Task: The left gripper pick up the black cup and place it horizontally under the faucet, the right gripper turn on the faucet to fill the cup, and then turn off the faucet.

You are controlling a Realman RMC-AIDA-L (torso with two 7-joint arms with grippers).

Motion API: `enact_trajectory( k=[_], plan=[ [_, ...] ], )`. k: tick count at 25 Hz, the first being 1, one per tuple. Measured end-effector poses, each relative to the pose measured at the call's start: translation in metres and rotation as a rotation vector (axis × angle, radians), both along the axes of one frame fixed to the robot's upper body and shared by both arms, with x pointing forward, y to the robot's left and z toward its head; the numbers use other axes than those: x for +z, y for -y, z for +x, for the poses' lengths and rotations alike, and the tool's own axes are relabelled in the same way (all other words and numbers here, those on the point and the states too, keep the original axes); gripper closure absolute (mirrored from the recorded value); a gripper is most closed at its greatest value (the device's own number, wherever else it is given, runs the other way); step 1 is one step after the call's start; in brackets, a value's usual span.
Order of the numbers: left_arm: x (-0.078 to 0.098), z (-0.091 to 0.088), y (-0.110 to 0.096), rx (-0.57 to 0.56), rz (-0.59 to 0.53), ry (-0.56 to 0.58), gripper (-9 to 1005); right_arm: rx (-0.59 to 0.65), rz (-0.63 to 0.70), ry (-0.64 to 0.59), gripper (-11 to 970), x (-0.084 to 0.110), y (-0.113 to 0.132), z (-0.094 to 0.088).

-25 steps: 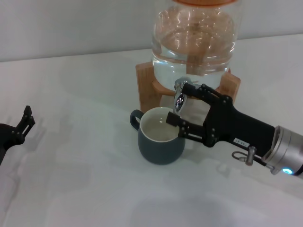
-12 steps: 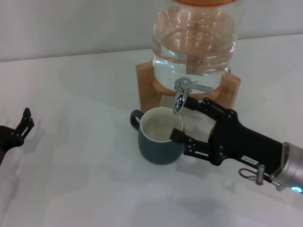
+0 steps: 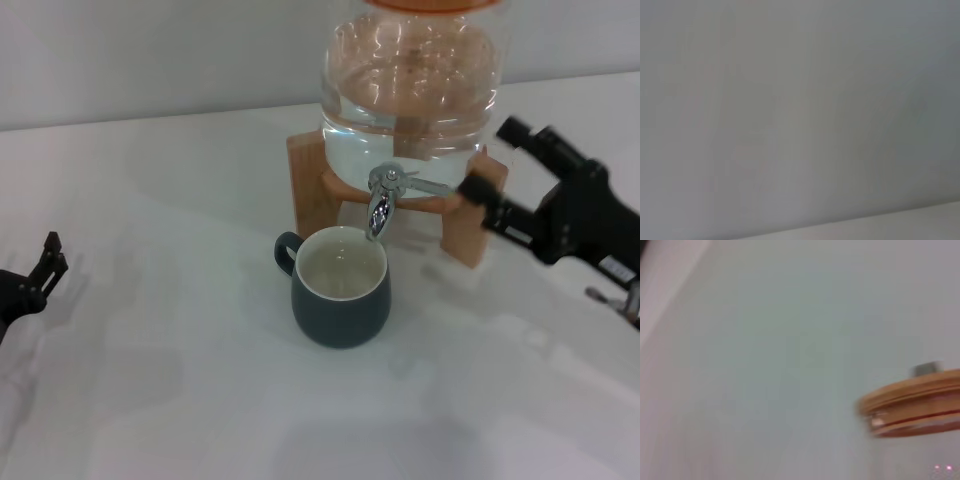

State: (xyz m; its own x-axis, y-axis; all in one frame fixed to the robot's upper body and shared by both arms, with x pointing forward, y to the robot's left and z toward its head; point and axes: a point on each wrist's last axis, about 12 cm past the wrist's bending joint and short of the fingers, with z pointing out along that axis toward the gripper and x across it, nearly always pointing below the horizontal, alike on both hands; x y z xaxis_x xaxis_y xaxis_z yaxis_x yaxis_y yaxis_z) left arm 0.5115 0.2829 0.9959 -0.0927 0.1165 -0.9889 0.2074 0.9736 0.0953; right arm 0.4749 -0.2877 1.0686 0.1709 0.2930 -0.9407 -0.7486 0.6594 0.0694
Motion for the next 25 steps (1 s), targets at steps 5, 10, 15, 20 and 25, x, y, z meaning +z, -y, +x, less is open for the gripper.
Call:
enact_trajectory(
  k=[5, 10, 15, 20, 25],
  plan=[
    [0.000, 0.000, -0.002, 0.010, -0.001, 0.000, 110, -0.121, 0.003, -0.008, 91, 0.000, 0.019, 0.007],
    [-0.001, -0.002, -0.008, 0.038, -0.003, -0.002, 110, -0.292, -0.004, -0.035, 91, -0.001, 0.040, 0.018],
    [-0.001, -0.004, -0.017, 0.076, -0.001, 0.002, 110, -0.464, -0.019, -0.063, 91, -0.003, 0.064, 0.026],
    [0.000, -0.004, -0.024, 0.131, -0.009, 0.010, 110, -0.638, -0.029, -0.077, 91, -0.004, 0.085, 0.031],
    [0.004, -0.001, -0.033, 0.210, -0.018, 0.031, 110, -0.794, -0.032, -0.077, 91, -0.007, 0.097, 0.032]
  ],
)
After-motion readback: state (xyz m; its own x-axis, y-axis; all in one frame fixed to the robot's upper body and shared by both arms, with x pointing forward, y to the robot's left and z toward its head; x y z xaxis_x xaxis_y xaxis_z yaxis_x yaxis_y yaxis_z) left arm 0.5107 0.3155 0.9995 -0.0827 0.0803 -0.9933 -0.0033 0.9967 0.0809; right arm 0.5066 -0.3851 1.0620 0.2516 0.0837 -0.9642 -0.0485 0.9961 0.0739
